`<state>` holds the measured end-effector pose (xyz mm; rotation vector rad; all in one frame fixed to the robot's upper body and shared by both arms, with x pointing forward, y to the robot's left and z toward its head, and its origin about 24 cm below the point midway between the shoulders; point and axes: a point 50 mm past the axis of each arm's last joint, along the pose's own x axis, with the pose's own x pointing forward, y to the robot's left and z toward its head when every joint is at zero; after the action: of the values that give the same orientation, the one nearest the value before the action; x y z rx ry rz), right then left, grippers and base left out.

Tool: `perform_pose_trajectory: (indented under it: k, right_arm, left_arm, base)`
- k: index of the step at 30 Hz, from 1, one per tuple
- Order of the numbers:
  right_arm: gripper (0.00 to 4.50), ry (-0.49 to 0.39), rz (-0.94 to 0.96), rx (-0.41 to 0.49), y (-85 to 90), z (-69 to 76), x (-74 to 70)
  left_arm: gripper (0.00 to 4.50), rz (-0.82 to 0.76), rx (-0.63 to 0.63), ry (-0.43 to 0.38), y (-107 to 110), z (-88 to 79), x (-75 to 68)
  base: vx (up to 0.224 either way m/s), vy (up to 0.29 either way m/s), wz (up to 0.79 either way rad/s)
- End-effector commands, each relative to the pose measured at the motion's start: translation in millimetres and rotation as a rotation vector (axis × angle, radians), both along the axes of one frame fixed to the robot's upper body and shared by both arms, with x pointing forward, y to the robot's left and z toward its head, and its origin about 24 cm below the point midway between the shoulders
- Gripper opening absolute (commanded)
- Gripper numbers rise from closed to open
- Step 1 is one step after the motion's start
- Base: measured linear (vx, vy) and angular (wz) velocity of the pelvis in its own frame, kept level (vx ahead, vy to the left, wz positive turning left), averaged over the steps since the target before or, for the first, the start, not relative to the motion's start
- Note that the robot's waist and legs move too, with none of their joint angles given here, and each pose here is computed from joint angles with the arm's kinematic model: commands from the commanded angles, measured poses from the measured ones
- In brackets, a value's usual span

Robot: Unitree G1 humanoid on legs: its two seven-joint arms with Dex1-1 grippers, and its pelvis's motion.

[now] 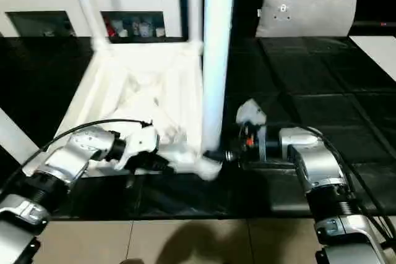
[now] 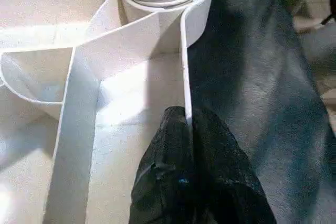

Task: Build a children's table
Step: Rotate leg to tighten

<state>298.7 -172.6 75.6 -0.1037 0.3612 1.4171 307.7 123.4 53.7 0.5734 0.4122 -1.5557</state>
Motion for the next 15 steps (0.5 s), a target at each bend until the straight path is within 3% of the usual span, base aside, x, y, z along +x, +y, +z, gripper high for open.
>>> perform_pose_trajectory:
  k: [1, 15]
  right_arm:
    - [3.06, 0.010, 0.041, 0.005, -0.3, -0.6, -2.6]
    - [2.07, 0.086, 0.132, 0.032, 4.3, -6.9, -9.7]
  left_arm:
    - [0.00, -0.098, 0.025, -0.001, -7.4, 0.3, -6.3]
    - [0.00, -0.088, 0.013, 0.018, -5.9, 0.0, -6.8]
  base:
    - [0.000, 0.000, 0.00]
    - [0.000, 0.000, 0.00]
